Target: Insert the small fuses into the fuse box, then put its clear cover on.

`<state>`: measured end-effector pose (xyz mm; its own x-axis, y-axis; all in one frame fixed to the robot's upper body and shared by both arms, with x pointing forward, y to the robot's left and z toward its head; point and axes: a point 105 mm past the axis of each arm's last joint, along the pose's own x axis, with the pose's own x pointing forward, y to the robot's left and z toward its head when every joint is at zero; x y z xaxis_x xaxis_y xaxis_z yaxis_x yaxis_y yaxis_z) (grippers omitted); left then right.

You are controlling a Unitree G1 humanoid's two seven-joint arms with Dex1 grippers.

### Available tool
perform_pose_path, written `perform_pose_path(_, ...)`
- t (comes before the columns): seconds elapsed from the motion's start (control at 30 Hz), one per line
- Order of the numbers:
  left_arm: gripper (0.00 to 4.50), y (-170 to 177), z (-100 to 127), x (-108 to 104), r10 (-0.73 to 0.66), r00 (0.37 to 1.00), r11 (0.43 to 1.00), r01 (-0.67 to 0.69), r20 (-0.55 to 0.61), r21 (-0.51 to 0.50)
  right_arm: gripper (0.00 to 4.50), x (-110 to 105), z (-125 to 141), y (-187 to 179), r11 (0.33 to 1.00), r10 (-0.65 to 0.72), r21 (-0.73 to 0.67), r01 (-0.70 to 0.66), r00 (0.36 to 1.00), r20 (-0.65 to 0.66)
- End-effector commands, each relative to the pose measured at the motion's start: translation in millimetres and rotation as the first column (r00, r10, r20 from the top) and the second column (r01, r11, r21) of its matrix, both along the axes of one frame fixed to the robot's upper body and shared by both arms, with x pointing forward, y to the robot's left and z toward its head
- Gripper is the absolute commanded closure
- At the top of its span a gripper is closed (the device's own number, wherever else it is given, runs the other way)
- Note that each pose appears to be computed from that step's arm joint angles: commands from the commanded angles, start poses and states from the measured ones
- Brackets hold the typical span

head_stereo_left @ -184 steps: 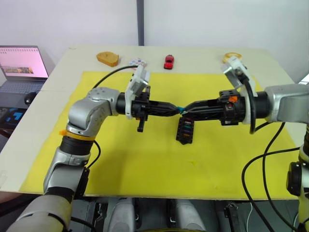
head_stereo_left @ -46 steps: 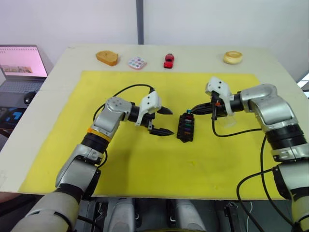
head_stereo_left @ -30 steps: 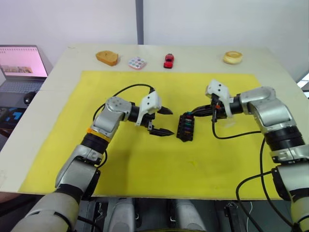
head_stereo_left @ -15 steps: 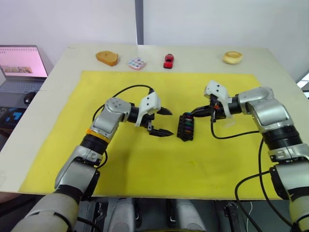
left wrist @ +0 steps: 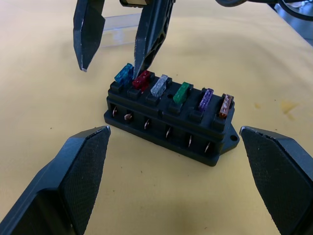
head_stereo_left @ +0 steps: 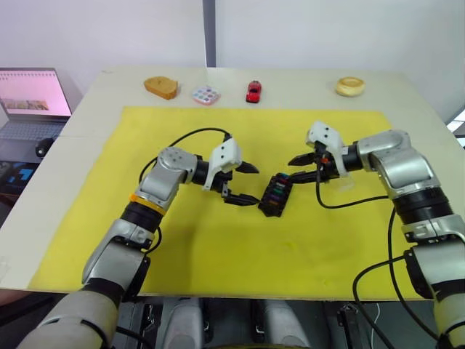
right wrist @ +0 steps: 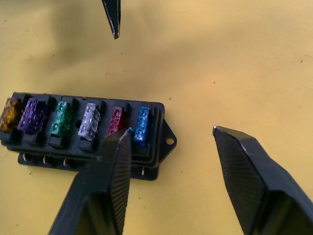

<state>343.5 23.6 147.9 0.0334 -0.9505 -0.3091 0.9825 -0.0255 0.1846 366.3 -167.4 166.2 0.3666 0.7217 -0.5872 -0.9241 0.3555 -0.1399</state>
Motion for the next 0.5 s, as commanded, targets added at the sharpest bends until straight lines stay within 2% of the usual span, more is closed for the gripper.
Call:
perform_pose_path(0.03, 0.00, -2, 10, -1, -0.010, 0.999, 1.000, 0.011, 0.043, -0.015, 2.04, -1, 15, 2, 1.000, 0.022, 0.002, -0.022, 0.998, 0.053)
perform_pose_path(0.2, 0.00, -2, 9, -1, -0.010, 0.999, 1.000, 0.011, 0.046, -0.014, 2.04, 1, 26, 0, 1.000, 0.008, 0.005, -0.008, 0.996, 0.089)
perform_pose_path(0.37, 0.00, -3, 9, -1, -0.011, 0.999, 1.000, 0.012, 0.047, -0.014, 2.04, -8, 46, 5, 0.998, 0.031, 0.050, -0.036, 0.995, 0.099)
perform_pose_path(0.5, 0.00, -3, 9, -1, -0.014, 0.999, 1.000, 0.014, 0.048, -0.015, 2.04, -11, 50, 8, 0.998, 0.036, 0.055, -0.042, 0.993, 0.108)
